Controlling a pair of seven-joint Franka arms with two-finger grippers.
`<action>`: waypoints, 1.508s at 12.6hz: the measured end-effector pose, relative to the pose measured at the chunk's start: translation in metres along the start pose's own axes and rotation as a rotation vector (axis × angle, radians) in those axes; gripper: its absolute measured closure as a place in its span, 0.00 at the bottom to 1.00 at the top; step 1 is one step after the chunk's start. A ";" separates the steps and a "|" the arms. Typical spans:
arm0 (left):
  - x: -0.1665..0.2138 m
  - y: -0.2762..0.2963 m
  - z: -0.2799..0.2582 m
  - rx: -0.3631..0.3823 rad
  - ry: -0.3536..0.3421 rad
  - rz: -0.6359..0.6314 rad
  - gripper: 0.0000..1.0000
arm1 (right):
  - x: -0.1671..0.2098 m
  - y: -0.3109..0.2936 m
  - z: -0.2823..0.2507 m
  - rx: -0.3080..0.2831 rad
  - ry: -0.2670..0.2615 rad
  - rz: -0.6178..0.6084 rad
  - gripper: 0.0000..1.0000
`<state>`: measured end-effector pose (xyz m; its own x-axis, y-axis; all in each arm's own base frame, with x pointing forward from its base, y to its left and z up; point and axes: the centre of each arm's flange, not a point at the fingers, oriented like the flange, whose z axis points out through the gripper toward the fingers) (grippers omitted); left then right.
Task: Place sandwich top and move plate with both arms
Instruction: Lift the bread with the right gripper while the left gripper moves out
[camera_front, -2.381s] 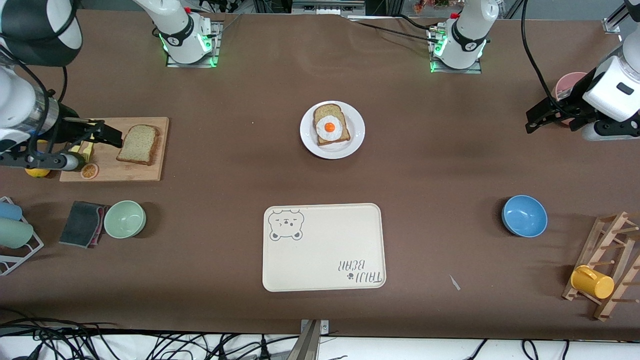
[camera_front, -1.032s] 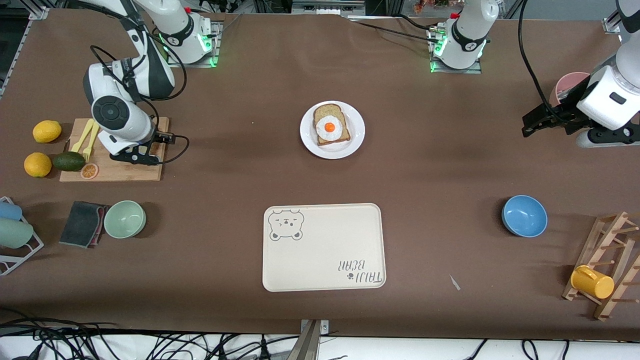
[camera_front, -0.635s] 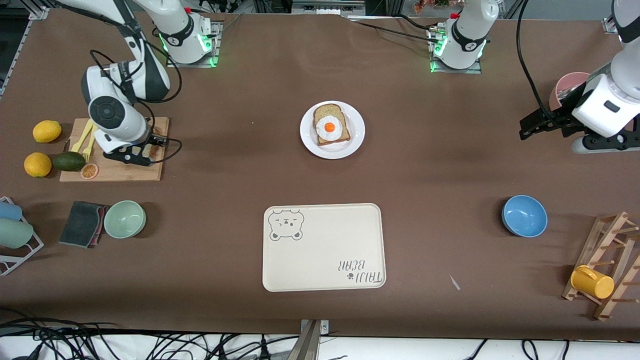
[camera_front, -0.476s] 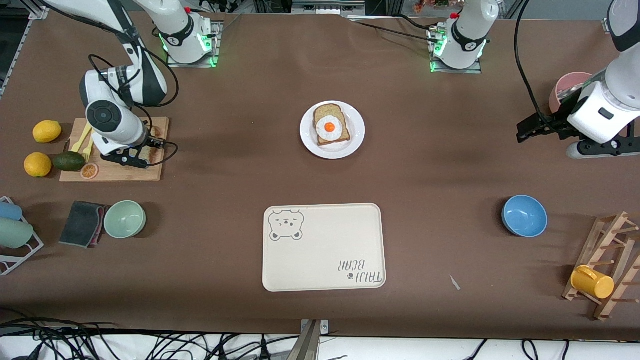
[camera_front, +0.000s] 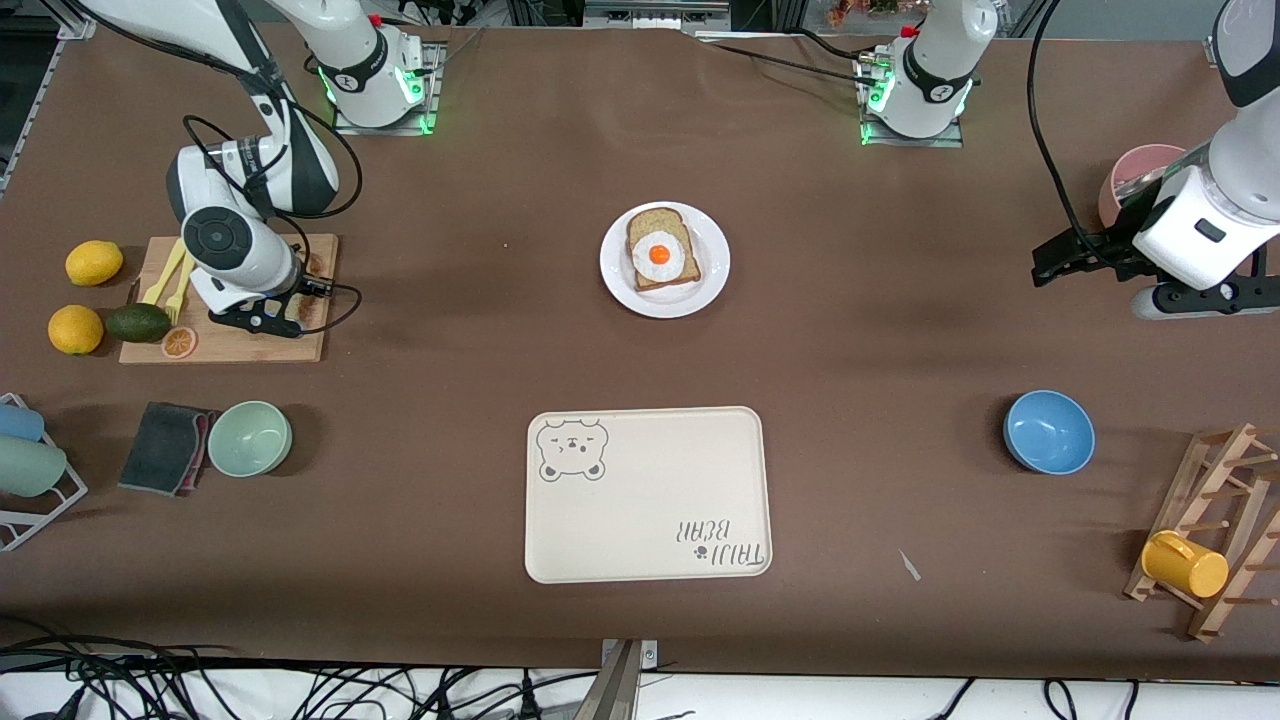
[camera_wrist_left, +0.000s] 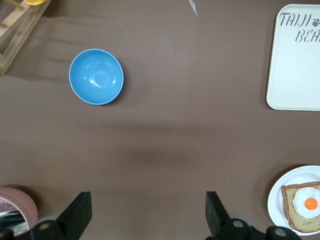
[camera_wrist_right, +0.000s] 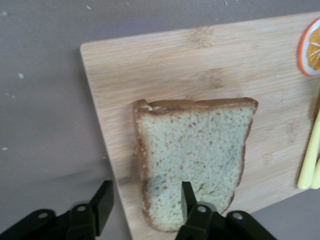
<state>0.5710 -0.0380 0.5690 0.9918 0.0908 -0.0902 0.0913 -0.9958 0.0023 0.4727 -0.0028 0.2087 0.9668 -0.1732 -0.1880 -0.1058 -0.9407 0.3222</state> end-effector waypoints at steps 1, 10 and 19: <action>0.000 0.001 0.000 -0.010 -0.002 -0.001 0.00 | 0.001 0.000 0.004 -0.005 0.000 -0.001 0.38; 0.002 0.004 0.005 -0.013 -0.012 -0.005 0.00 | 0.005 0.004 0.022 -0.001 -0.004 0.015 0.81; 0.005 0.008 0.011 -0.018 -0.023 -0.015 0.00 | 0.001 -0.034 -0.086 -0.067 0.028 -0.072 0.94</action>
<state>0.5753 -0.0454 0.5574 0.9880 0.1048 -0.1136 0.1076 -0.9940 0.0189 0.4973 0.0542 0.2769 0.9776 -0.0966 -0.1871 -0.0209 -0.9287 0.3702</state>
